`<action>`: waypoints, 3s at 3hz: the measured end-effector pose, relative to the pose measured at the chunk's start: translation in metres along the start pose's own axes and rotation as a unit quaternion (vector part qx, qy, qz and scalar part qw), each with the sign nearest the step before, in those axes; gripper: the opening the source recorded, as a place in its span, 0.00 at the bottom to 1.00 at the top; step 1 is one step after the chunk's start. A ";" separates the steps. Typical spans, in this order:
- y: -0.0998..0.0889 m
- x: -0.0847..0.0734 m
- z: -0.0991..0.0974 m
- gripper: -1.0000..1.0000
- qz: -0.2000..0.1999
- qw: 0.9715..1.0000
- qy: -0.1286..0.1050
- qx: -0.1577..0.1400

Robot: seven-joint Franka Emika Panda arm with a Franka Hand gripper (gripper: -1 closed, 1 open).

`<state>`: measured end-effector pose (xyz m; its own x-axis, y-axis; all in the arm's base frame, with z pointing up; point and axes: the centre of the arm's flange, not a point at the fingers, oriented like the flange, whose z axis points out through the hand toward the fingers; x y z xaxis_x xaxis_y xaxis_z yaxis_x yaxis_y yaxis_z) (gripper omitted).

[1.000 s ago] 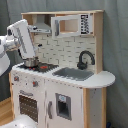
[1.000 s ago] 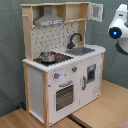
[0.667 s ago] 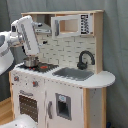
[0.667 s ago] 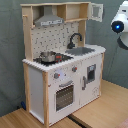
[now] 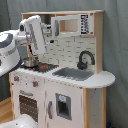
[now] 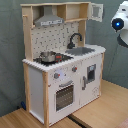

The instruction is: Play with the kitchen

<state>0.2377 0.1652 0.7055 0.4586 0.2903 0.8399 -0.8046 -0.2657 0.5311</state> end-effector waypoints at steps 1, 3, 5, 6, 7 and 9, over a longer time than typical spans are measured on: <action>-0.019 0.005 0.019 0.00 -0.010 1.000 0.002 0.019; -0.067 0.019 0.035 0.00 -0.044 0.996 0.035 0.067; -0.108 0.052 0.019 0.00 -0.066 0.989 0.077 0.106; -0.131 0.066 0.002 0.00 -0.080 0.984 0.096 0.127; -0.155 0.080 -0.010 0.00 -0.093 0.978 0.114 0.146; -0.191 0.111 -0.024 0.00 -0.116 0.970 0.141 0.163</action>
<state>0.4330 0.2702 0.6949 0.4543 0.6045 0.6543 -0.5099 -0.4258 0.7474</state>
